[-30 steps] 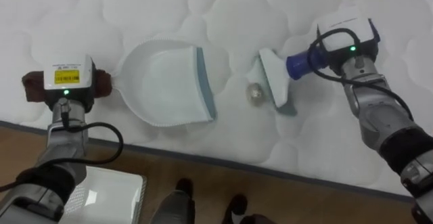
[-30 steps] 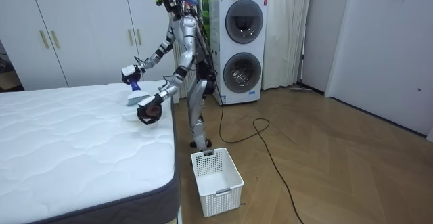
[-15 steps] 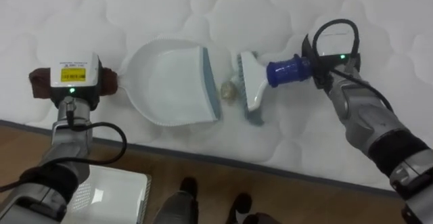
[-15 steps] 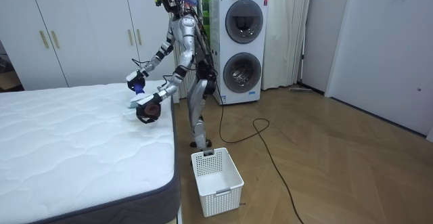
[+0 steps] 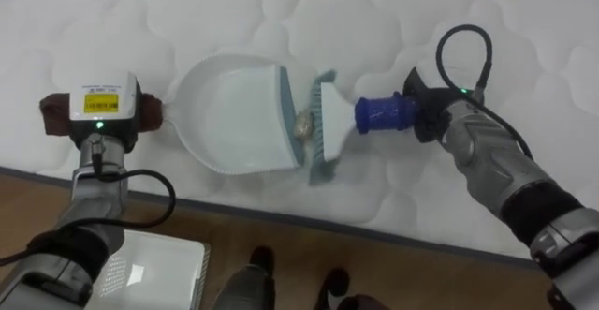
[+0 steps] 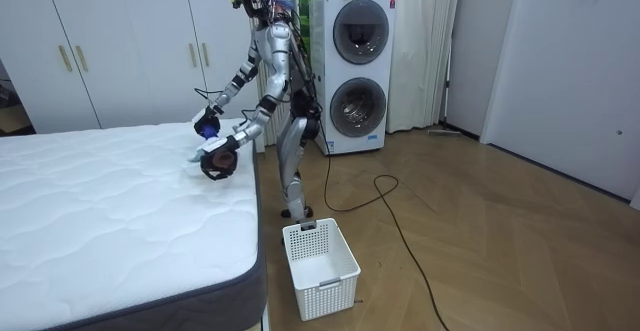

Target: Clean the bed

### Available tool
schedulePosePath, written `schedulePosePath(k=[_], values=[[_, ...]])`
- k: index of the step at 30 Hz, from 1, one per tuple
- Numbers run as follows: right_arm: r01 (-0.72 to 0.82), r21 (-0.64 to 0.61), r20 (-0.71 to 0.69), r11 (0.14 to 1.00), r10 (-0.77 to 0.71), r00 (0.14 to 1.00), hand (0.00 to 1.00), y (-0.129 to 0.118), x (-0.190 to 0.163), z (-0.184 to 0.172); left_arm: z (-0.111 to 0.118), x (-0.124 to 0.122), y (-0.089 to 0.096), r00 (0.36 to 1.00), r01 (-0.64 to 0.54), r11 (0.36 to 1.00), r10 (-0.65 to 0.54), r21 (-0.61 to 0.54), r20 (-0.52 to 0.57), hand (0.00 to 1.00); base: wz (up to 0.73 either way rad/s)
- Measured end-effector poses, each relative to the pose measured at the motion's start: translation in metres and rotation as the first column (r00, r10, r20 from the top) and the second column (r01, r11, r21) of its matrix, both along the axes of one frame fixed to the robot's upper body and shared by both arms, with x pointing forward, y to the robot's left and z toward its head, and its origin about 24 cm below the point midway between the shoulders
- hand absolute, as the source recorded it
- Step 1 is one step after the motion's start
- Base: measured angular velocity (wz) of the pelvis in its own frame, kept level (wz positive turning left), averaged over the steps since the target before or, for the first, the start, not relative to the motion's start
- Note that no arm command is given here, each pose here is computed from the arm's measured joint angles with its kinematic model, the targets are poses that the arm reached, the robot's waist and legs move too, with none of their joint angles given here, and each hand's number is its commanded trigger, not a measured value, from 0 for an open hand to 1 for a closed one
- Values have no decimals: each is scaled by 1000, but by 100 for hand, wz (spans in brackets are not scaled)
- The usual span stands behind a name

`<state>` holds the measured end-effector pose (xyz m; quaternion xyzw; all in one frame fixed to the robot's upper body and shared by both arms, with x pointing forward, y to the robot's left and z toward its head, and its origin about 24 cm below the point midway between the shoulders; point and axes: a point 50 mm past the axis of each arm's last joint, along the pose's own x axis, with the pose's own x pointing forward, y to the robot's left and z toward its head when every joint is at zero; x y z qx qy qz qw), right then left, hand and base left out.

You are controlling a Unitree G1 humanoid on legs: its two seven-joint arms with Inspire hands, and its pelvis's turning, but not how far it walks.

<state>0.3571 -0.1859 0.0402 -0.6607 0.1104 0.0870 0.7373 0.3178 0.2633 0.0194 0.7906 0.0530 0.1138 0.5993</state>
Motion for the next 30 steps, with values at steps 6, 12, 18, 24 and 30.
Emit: schedulePosePath(k=[6,12,18,24,30], values=[[3,14,-8,1000,-3,1000,100,-1,-1,-1,-2,1,-5,1000,15,1000,-15,6,-3,100,-3],[6,24,-19,1000,-5,1000,100,-1,-1,-2,-2,1,-6,1000,16,1000,-16,4,-3,100,0],[0,40,-14,999,1,1000,100,-1,0,0,-1,1,-6,999,33,999,-33,32,1,100,0],[10,118,-6,993,-9,1000,100,-1,1,3,0,0,-7,998,51,997,-52,52,28,100,-1],[-9,200,-4,980,11,1000,100,5,1,4,-3,-1,-7,998,57,997,-59,55,19,100,0]])
